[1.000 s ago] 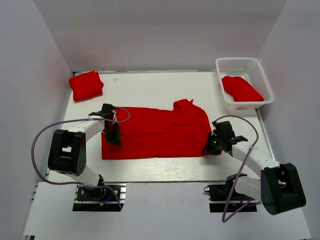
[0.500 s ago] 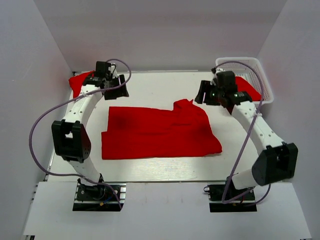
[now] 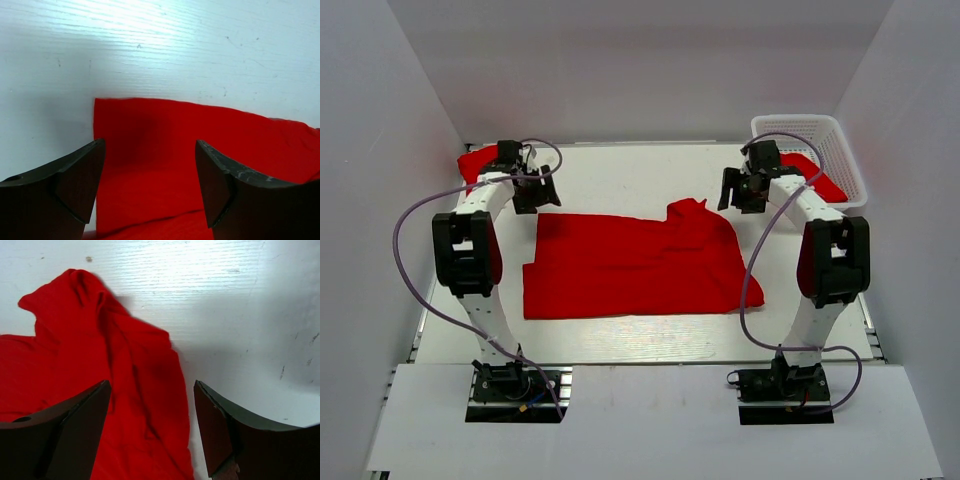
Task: Fold and stack the t-shirts
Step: Grap the side of the flattened tshirt furthest away from the robot with both arms
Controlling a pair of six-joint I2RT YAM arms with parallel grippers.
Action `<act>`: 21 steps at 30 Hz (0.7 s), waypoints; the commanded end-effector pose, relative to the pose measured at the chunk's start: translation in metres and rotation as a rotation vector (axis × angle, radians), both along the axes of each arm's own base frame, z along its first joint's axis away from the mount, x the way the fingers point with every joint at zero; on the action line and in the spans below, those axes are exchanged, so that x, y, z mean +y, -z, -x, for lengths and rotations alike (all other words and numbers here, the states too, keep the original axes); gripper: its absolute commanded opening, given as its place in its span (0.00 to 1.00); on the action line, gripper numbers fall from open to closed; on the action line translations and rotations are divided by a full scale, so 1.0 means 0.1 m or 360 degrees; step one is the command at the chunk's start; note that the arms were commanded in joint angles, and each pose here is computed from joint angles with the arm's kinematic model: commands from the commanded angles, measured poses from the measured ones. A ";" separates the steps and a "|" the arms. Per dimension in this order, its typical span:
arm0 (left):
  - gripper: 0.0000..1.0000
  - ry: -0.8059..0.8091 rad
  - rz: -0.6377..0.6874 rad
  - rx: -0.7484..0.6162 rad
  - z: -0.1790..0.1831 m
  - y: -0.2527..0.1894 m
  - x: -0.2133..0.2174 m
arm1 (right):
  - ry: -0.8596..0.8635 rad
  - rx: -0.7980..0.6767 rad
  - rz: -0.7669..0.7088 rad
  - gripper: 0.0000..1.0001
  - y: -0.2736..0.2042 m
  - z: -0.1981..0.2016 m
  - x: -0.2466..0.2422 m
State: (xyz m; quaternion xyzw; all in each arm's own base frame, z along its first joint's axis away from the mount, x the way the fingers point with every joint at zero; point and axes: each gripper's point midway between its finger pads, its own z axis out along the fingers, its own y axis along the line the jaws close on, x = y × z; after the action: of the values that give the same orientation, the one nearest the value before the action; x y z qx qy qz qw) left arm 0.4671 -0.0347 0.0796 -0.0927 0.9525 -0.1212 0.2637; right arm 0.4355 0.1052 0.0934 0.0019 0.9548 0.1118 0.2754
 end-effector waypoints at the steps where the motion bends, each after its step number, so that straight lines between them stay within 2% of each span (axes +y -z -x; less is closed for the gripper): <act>1: 0.82 0.0043 0.0041 -0.0159 -0.10 -0.18 0.03 | -0.0040 -0.0058 -0.0011 0.74 -0.01 -0.11 -0.02; 4: 0.82 0.0065 0.0058 -0.0179 -0.10 -0.14 0.04 | -0.0061 -0.0016 -0.0050 0.70 0.12 -0.12 0.01; 11: 0.82 0.0062 0.0058 -0.0052 0.11 0.18 0.08 | -0.0117 0.0042 -0.0062 0.68 0.32 -0.10 0.07; 21: 0.82 0.0057 0.0017 -0.0042 0.13 0.20 0.16 | -0.0118 0.0130 -0.0062 0.62 0.62 0.02 0.07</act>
State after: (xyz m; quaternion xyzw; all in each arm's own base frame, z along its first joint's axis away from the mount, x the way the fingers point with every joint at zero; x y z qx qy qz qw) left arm 0.4492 -0.0247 0.0427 -0.0835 0.9555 -0.1348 0.2489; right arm 0.4314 0.1091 0.0378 -0.0144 0.9641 0.1354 0.2280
